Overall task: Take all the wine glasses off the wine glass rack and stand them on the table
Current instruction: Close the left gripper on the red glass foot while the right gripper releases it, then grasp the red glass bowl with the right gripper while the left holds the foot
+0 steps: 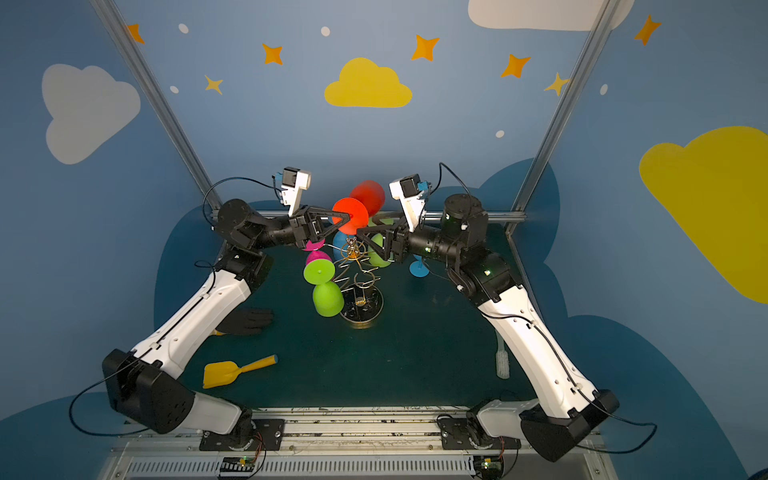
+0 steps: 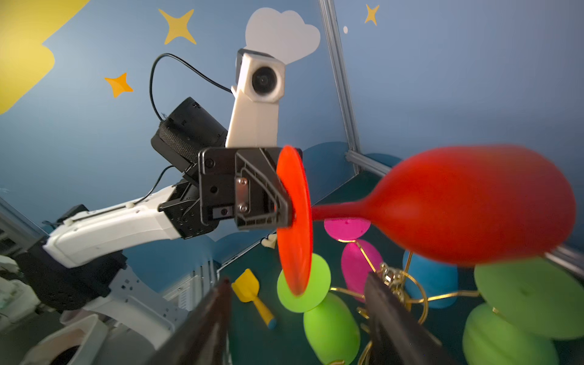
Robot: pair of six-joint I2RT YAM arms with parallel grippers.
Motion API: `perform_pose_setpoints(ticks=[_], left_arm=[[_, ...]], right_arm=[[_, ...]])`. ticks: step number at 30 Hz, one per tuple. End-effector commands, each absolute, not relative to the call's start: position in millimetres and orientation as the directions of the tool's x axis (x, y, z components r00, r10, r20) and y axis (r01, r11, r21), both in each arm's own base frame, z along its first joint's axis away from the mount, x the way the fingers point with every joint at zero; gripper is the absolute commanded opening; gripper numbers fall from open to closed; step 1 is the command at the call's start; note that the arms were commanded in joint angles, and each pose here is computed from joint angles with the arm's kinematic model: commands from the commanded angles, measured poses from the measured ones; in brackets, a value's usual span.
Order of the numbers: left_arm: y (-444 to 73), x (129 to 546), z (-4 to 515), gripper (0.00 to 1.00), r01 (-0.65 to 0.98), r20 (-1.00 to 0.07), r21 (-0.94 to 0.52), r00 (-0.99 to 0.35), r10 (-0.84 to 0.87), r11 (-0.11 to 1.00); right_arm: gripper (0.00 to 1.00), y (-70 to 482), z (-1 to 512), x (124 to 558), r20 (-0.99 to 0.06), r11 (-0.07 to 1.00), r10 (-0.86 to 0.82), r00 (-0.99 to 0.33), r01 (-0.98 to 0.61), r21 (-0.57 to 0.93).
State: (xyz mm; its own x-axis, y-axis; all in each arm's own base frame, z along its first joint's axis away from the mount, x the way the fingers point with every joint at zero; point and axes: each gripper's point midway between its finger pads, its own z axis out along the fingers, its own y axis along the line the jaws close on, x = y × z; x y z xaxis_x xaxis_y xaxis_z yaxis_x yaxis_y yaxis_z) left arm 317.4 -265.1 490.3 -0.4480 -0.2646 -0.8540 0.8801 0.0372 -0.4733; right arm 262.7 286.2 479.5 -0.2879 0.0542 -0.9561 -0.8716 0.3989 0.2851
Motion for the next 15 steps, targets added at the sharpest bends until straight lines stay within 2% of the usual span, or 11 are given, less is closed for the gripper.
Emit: perform_pose_setpoints(ticks=[1,8,15], left_arm=[[-245.7,316.7,519.2,0.03,0.879,-0.829,-0.476,-0.441,-0.345,0.020],[-235.0,330.1,525.5,0.03,0.800,-0.744,-0.599,-0.572,-0.347,-0.033],[-231.8,332.4,521.3,0.03,0.754,-0.704,-0.655,-0.632,-0.324,-0.049]], right_arm=[[0.79,263.2,485.4,262.2,-0.980,0.502,0.072,-0.187,-0.842,0.197],[0.85,238.7,463.9,272.1,-0.999,0.633,-0.018,0.032,-0.773,-0.036],[0.90,241.4,458.8,287.4,-0.964,0.650,-0.092,0.248,-0.719,-0.247]])
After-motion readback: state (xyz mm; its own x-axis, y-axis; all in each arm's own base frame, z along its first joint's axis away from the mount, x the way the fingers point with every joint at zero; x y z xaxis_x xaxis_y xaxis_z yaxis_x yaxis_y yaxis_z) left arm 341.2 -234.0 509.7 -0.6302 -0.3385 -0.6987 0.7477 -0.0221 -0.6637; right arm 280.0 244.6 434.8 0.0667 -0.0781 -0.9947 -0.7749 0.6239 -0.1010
